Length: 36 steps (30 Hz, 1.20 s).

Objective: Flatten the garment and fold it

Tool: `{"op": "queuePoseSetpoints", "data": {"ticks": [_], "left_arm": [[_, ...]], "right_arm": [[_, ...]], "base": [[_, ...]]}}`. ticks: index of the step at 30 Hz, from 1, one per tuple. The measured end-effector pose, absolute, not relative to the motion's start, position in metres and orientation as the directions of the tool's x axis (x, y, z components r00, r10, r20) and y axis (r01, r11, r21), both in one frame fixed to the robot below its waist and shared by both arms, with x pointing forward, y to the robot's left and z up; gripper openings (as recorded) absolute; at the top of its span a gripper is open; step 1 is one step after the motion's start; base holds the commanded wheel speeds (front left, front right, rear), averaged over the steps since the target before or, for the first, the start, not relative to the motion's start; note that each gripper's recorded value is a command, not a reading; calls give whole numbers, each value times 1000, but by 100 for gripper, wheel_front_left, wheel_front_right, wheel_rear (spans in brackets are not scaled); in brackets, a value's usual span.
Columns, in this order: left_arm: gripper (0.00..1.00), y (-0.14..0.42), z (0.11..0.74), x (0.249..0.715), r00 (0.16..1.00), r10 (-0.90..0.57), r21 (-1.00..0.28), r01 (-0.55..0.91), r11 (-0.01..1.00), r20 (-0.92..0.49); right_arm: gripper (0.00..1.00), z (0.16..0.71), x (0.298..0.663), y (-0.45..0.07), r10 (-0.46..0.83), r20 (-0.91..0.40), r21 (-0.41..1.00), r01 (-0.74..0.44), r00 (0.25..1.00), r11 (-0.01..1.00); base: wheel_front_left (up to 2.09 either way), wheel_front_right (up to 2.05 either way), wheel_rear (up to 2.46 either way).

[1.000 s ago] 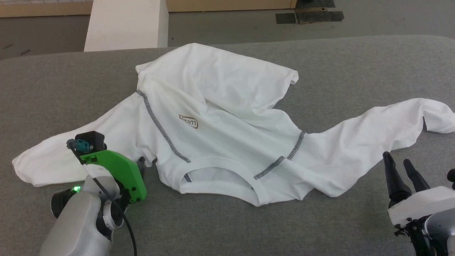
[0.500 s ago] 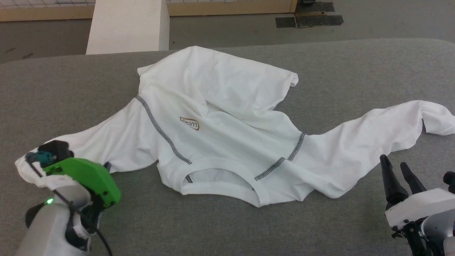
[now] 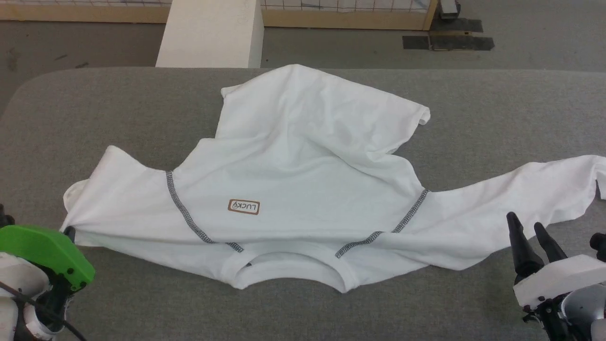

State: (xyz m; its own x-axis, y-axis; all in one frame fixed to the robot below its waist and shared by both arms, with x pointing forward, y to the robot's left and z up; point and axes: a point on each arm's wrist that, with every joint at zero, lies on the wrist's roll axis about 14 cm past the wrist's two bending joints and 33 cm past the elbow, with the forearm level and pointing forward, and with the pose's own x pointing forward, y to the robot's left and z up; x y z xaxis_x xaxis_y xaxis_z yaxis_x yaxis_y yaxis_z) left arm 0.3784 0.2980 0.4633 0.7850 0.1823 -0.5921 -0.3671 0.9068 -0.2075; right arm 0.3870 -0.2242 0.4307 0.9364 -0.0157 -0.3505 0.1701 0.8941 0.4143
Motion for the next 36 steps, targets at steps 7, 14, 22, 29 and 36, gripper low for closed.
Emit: {"op": "queuePoseSetpoints", "data": {"ticks": [7, 14, 22, 29, 36], "left_arm": [[100, 294, 421, 374, 711, 174, -203, -413, 888, -682], [100, 328, 483, 403, 871, 341, -186, -422, 887, -353], [100, 278, 527, 387, 970, 241, -95, -237, 967, 37], [100, 232, 497, 373, 986, 169, -137, -167, 976, 0], [100, 225, 480, 377, 986, 160, -159, -165, 973, -45]], "right_arm": [[100, 430, 392, -211, 22, -349, 422, 136, 937, 896], [100, 434, 386, -215, 10, -344, 416, 143, 939, 898], [100, 431, 363, -208, 34, -411, 283, 92, 911, 955], [100, 414, 337, -186, 110, -607, 192, 11, 787, 981], [100, 427, 369, -193, 62, -652, 79, -13, 756, 997]], "base": [[0, 0, 0], [0, 0, 0], [0, 0, 0], [0, 0, 0], [0, 0, 0]]}}
